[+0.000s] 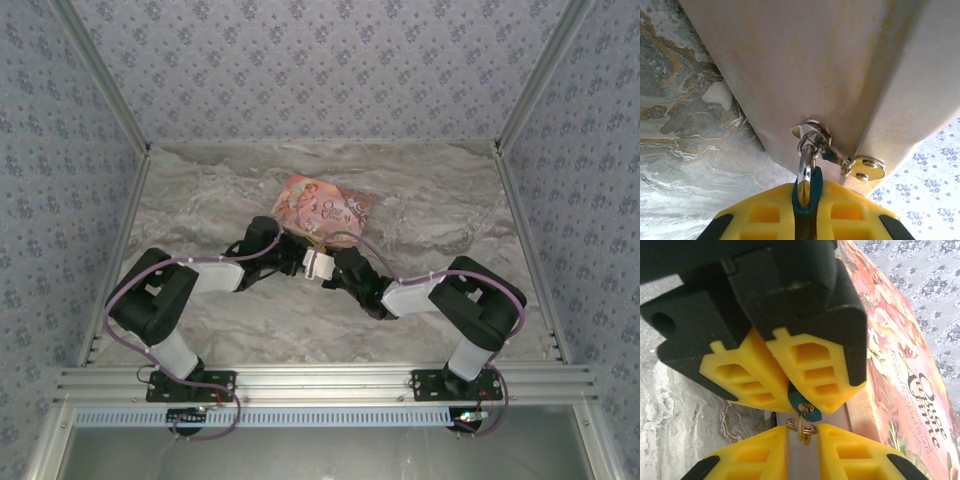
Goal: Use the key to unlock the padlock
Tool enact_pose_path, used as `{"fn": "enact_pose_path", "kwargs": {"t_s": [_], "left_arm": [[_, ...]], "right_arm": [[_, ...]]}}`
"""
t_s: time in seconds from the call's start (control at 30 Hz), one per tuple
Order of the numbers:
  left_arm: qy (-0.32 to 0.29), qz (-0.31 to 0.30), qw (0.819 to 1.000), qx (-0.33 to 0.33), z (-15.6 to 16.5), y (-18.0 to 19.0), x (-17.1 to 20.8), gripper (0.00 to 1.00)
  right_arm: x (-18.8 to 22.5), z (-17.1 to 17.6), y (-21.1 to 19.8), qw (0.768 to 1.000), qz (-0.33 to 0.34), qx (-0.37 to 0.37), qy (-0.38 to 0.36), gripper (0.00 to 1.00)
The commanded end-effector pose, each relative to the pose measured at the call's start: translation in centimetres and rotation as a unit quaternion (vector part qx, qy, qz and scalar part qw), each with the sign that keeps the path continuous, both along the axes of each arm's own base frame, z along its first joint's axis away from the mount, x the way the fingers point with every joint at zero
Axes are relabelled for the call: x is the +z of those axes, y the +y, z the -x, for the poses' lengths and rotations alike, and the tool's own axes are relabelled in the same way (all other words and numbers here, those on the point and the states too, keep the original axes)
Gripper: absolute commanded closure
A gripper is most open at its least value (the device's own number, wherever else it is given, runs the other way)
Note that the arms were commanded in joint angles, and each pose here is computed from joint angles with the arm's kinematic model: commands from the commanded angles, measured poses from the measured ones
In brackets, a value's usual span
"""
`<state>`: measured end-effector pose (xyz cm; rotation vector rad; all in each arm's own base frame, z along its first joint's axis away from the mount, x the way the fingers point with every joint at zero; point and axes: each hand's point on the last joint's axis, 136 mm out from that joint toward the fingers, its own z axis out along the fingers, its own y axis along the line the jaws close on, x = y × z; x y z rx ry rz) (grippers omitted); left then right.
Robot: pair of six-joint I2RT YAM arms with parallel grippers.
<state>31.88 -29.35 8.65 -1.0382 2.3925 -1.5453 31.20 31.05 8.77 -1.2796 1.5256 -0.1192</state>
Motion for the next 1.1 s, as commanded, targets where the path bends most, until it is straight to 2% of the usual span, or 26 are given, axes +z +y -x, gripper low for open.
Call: {"fn": "enact_pose_path", "kwargs": {"t_s": [0.0, 0.47, 0.7, 0.9, 1.07], "left_arm": [[-0.03, 0.034, 0.999, -0.013, -1.0, -1.3, 2.5, 1.0], [-0.027, 0.033, 0.999, -0.014, -0.8, -1.3, 2.2, 1.0], [-0.026, 0.033, 0.999, -0.016, -0.7, -1.4, 2.0, 1.0], [-0.027, 0.033, 0.999, -0.015, -0.8, -1.4, 2.0, 1.0], [-0.027, 0.034, 0.999, -0.015, -0.7, -1.4, 2.1, 1.0]], "right_arm": [[0.7, -0.8, 0.5, 1.0, -0.026, -0.008, -0.001, 0.8], [1.6, -1.1, 1.2, 0.999, -0.052, -0.011, -0.003, 0.87], [2.2, -0.9, 1.4, 0.998, -0.06, -0.008, -0.002, 0.99], [2.4, -0.4, 1.6, 0.995, -0.089, -0.009, 0.032, 1.0], [2.1, 0.3, 2.1, 0.986, -0.141, -0.014, 0.091, 1.0]]}}
